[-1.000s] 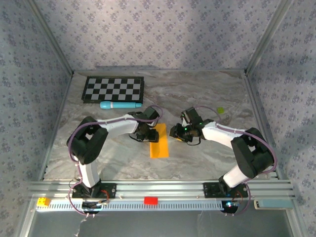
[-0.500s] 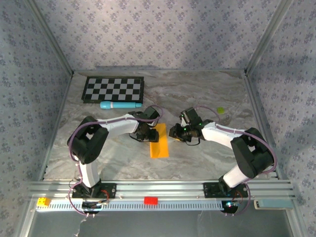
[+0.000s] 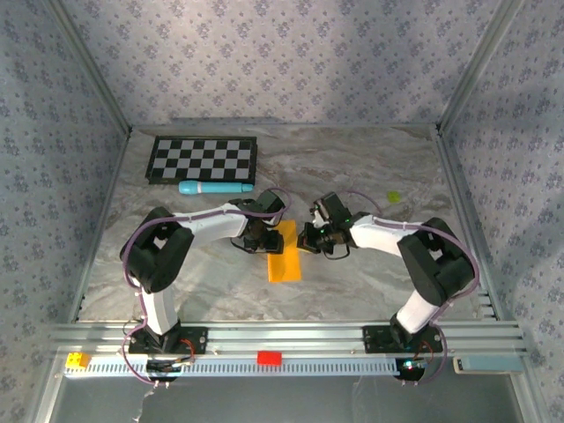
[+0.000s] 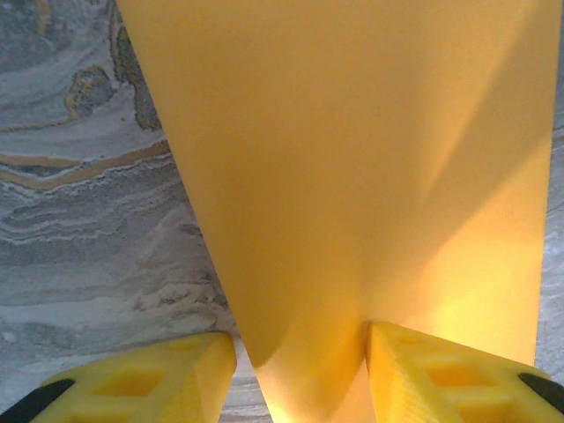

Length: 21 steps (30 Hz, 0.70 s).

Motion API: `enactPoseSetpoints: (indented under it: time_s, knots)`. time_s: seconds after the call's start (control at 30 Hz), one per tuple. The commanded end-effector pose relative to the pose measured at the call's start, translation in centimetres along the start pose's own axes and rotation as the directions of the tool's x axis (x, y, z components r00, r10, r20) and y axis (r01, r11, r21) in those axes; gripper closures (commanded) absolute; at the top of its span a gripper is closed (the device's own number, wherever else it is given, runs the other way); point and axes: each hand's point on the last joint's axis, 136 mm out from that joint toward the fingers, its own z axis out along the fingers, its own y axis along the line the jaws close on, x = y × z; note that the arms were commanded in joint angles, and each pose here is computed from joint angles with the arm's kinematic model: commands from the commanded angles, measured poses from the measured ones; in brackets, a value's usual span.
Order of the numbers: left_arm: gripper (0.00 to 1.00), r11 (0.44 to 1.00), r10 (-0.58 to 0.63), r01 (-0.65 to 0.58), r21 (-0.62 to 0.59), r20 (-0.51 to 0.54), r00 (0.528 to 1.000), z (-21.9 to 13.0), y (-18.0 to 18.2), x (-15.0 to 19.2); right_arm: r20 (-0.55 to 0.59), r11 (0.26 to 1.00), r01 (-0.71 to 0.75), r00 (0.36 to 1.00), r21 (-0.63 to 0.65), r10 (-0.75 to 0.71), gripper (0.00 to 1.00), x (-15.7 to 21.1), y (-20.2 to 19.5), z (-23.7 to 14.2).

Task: Fold a paper plane with a square sheet of paper (pick it up from the middle)
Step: Hold the square sheet of paper at the center of the table.

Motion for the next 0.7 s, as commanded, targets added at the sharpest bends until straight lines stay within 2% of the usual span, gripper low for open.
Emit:
enactPoseSetpoints:
  time_s: [0.0, 0.33, 0.53, 0.67]
  knots:
    - [0.53, 0.995, -0.011, 0.002, -0.101, -0.089, 0.996, 3.3, 2.6, 2.4, -0.024, 0.999, 0.029, 0.999, -0.037, -0.030, 0.98, -0.3, 1.4, 0.6]
    - [0.53, 0.995, -0.012, 0.003, -0.096, -0.092, 0.996, 3.4, 2.6, 2.5, -0.078, 0.999, 0.049, 0.996, -0.007, -0.049, 0.99, 0.2, 1.5, 2.8]
    - [0.53, 0.996, -0.015, 0.007, -0.090, -0.088, 0.996, 3.3, 2.5, 2.4, -0.126, 0.979, 0.067, 0.991, 0.194, -0.043, 0.99, 2.0, -3.1, 3.2]
    - [0.52, 0.998, -0.022, 0.019, -0.062, -0.054, 0.998, 2.3, 1.7, 1.7, -0.145, 0.971, 0.060, 0.989, 0.229, -0.027, 0.99, 2.7, -5.2, 2.9]
